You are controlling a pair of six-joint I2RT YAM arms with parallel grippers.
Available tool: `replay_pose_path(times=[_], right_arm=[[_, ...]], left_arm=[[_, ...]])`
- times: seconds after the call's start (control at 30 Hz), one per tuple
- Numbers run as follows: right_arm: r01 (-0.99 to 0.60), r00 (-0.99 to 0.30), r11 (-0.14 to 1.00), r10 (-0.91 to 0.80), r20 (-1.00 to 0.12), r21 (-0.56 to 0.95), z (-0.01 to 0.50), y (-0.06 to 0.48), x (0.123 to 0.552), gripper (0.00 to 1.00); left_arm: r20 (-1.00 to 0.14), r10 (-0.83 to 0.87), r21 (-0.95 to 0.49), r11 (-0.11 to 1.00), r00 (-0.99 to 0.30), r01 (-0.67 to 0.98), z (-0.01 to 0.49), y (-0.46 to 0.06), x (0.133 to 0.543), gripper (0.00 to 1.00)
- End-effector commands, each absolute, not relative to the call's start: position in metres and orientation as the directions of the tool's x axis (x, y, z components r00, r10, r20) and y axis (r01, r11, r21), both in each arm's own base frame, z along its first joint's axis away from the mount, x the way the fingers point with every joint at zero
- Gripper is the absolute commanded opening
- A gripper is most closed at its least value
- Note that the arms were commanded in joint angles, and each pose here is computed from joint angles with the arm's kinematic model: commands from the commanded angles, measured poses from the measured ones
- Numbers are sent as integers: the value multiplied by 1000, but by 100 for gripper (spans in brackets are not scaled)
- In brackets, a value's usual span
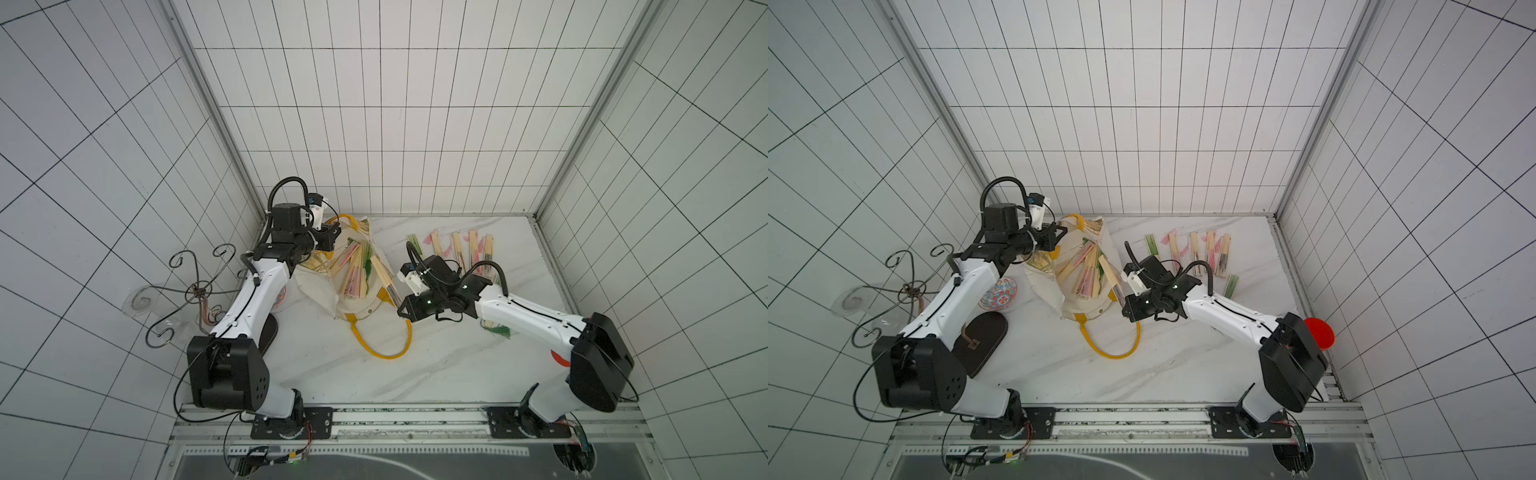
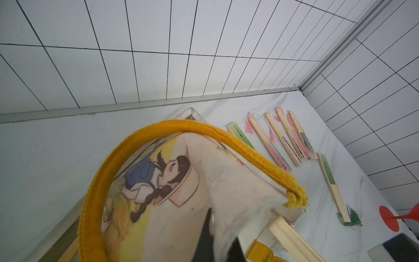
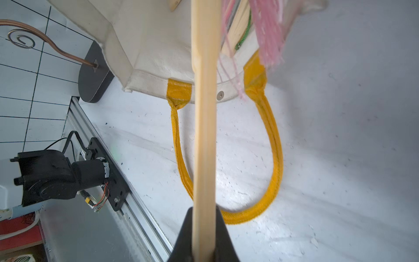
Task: Take out the folding fans from the tote bags
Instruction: Pick up the folding fan from the canvas bag, then place the folding fan at the center of the board.
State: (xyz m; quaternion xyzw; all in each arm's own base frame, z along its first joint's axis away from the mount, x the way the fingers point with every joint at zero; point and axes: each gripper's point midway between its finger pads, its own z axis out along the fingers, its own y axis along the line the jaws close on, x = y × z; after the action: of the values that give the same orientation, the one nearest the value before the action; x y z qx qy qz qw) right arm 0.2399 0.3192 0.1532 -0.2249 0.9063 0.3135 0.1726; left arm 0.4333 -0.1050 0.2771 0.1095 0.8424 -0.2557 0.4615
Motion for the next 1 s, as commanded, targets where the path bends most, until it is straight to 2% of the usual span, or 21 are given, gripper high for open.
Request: replay_pose_path(times=[0.0,0.3,0.57,0.77,0.97], right_arm=[[-427,-884,741,-220,-413,519,146,289,234,0],[-223,-923,772,30,-385,595,143,212,250,0],[-18,-919,795,226,-324,606,116,149,259,0],[82,-918,802,291,-268,591,88,125,251,0],[133,-931,788,308,-197,601,62,125,239,0]], left_arm=[[-890,-67,-292,844,-452,450,314,-103,439,0],[-889,-70,-296,842,-452,451,315,-102,439,0],[-888,-71,-300,839,-455,453,314,-103,439,0],[-885,-74,-306,836,-460,454,312,-103,439,0],[-884,-75,-309,836,-462,454,312,-103,440,0]])
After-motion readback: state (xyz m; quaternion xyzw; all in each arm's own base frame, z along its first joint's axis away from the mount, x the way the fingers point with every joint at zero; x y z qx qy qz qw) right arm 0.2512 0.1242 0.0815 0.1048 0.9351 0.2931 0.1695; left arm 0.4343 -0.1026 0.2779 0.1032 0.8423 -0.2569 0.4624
